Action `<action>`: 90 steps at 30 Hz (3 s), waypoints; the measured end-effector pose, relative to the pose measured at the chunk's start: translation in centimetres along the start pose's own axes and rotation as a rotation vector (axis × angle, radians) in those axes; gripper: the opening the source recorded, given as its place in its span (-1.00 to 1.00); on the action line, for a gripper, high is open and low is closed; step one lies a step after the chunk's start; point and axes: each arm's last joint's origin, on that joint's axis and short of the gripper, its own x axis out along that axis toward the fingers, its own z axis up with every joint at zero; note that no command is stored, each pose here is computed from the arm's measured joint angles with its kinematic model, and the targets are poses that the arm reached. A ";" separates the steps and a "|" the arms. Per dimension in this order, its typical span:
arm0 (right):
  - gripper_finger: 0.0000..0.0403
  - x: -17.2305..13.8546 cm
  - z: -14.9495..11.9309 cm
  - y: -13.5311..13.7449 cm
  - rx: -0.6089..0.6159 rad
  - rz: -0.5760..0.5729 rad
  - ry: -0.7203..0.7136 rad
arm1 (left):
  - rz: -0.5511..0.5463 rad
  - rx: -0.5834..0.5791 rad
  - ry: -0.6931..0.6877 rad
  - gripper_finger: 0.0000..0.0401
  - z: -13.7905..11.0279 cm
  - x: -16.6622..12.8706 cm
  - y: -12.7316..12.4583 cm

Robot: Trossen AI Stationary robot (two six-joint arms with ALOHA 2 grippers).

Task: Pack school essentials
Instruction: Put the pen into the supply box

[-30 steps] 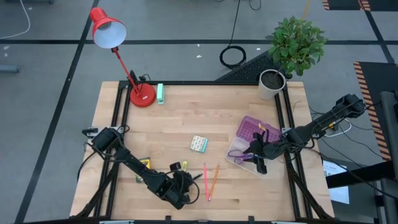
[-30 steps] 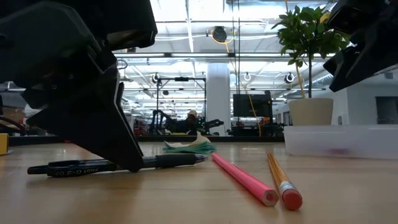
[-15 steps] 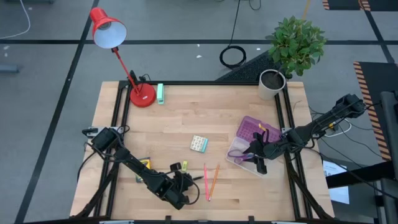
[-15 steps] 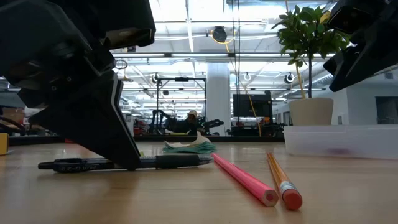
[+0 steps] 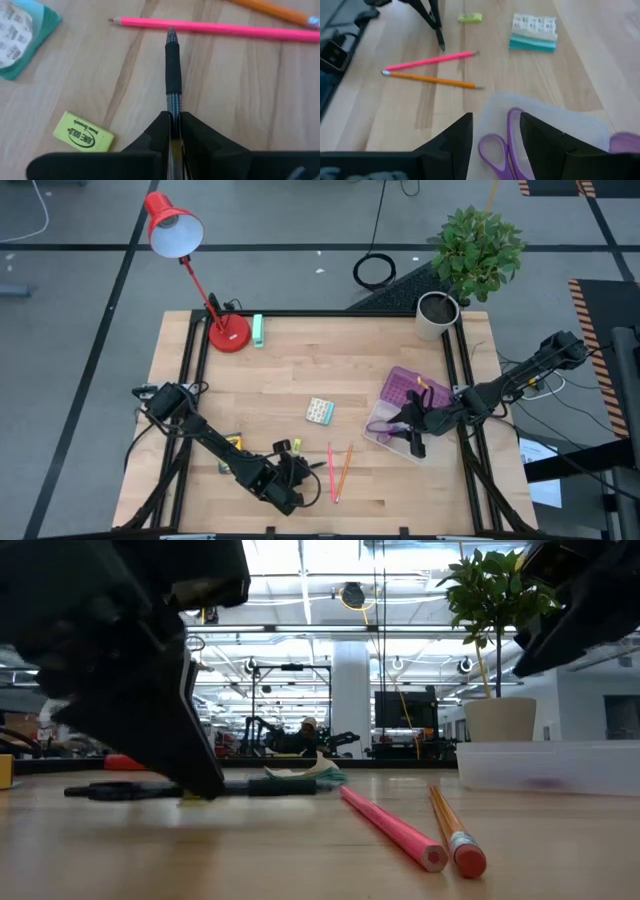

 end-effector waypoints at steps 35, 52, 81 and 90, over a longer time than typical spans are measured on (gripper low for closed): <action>-0.16 6.6 8.5 6.0 -0.468 -0.164 -0.333 | 0.057 0.277 -0.200 -0.77 9.1 -8.8 9.7; 0.25 9.1 8.7 5.5 -0.426 -0.194 -0.311 | -0.013 0.243 -0.176 -0.77 8.4 -9.2 8.8; 0.04 11.6 9.1 4.4 -0.453 -0.192 -0.379 | -0.013 0.231 -0.179 -0.77 8.5 -9.1 8.8; -0.13 12.4 8.9 4.3 -0.443 -0.197 -0.388 | -0.013 0.227 -0.178 -0.77 8.5 -9.1 8.8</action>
